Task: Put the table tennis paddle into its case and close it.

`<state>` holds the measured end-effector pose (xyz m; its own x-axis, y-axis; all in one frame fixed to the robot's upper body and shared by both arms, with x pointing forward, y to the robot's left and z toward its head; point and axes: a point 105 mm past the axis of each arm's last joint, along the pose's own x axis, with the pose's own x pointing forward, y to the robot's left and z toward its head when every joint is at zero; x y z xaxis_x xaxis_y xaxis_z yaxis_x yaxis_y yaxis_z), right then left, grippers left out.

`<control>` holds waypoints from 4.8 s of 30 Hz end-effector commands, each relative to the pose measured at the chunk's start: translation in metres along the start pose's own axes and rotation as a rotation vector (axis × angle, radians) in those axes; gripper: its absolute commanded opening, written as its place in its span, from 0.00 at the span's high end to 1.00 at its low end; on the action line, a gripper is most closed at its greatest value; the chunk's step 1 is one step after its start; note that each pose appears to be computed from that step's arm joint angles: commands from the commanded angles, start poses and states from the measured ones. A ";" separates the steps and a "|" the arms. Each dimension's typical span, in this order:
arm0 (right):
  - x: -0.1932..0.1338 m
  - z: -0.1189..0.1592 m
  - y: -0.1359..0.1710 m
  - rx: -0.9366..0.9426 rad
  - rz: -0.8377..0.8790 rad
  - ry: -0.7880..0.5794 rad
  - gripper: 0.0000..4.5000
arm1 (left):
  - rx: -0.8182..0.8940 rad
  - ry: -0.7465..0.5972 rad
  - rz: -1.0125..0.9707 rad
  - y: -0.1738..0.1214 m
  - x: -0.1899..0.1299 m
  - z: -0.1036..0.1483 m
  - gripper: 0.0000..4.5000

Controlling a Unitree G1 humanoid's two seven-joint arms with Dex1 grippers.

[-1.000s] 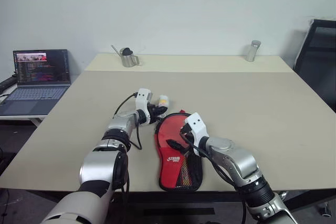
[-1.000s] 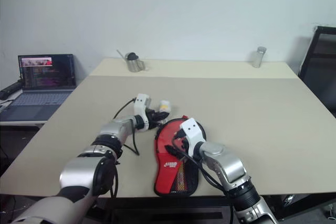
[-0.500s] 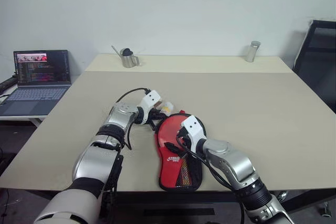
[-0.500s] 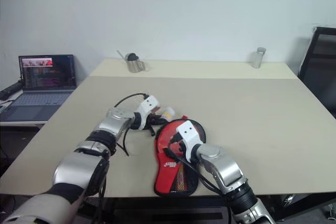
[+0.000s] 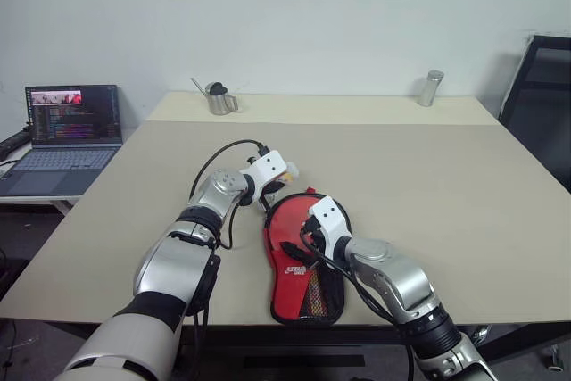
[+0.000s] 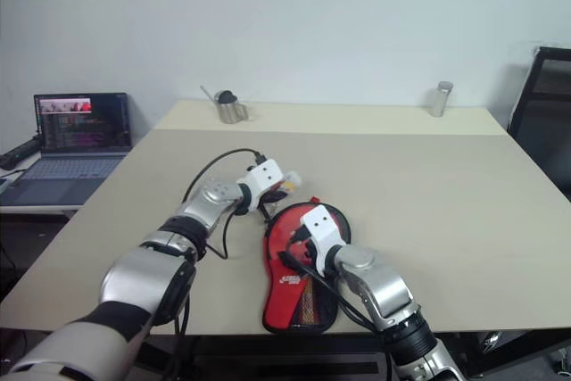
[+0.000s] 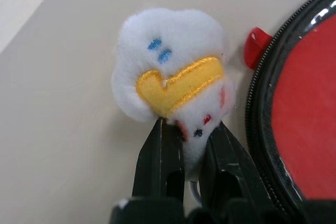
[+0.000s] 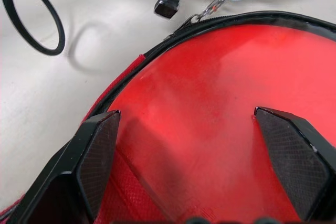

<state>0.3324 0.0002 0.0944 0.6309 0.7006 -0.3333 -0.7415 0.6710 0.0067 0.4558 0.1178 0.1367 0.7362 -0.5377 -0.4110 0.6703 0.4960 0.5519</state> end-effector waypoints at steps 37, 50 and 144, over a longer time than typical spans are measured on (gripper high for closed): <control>-0.023 -0.044 0.027 0.100 -0.006 0.138 0.00 | 1.165 -0.180 0.094 -0.047 0.041 0.122 0.98; -0.023 -0.046 0.031 0.106 -0.004 0.142 0.00 | 1.252 -0.260 0.030 -0.080 0.050 0.129 0.98; 0.011 0.076 -0.162 0.102 -0.405 -0.101 0.00 | -0.247 -0.377 -0.192 -0.077 -0.088 0.006 0.35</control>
<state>0.4714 -0.0857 0.1413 0.8666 0.4003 -0.2980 -0.4157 0.9094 0.0128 0.3411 0.1230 0.1233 0.5393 -0.8195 -0.1938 0.8353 0.4915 0.2464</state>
